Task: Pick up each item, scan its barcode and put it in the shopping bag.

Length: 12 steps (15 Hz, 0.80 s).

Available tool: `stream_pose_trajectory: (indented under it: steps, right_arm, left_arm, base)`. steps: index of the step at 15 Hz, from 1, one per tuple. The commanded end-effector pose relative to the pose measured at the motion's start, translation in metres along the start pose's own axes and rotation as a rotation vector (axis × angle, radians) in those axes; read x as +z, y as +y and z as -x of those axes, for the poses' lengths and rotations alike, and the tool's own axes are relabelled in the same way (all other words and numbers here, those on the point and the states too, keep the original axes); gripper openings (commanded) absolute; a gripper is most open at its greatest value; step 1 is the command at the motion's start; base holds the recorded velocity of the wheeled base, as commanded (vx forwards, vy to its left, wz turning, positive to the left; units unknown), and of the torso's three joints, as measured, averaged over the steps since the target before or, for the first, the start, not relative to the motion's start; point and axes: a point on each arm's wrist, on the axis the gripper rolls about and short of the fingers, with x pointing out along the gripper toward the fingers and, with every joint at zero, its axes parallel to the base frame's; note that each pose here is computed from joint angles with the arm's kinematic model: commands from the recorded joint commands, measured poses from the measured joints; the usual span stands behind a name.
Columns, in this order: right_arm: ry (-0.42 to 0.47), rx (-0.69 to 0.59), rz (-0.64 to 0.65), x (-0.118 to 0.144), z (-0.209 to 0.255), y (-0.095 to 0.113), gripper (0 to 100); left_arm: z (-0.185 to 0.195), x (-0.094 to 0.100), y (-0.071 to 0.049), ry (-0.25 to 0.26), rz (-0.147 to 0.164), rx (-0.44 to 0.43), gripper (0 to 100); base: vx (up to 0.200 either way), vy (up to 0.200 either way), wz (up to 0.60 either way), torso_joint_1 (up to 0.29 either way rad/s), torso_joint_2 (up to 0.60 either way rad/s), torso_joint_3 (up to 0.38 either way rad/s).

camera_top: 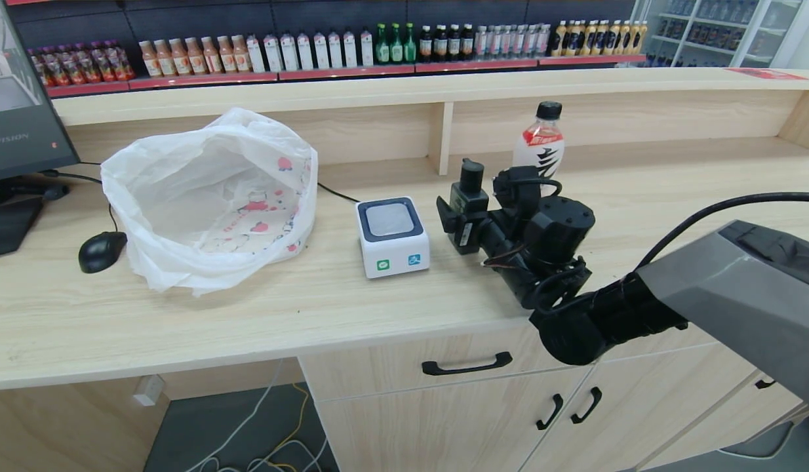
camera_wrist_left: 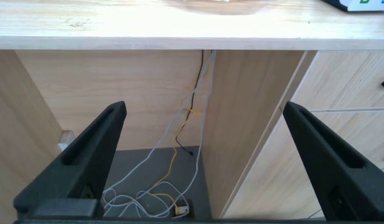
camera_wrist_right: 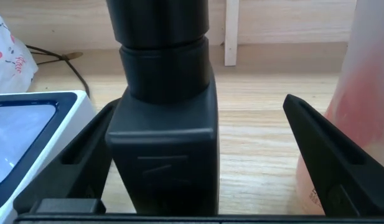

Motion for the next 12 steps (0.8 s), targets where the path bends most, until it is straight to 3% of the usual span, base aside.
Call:
stream_pose_trajectory:
  steps: [1,12]
  right_arm:
    - [0.005,-0.010,0.003,-0.0034,-0.0015,-0.0035,100]
    - [0.013,-0.012,0.006,-0.0067,-0.0014,-0.0061,100]
  left_arm:
    - [0.0000,0.0000,0.0000,0.000,0.000,0.000,100]
    - [0.0000,0.0000,0.0000,0.000,0.000,0.000,100]
  base:
    - [0.000,0.000,0.00,0.000,0.00,0.000]
    - [0.000,0.000,0.00,0.000,0.00,0.000]
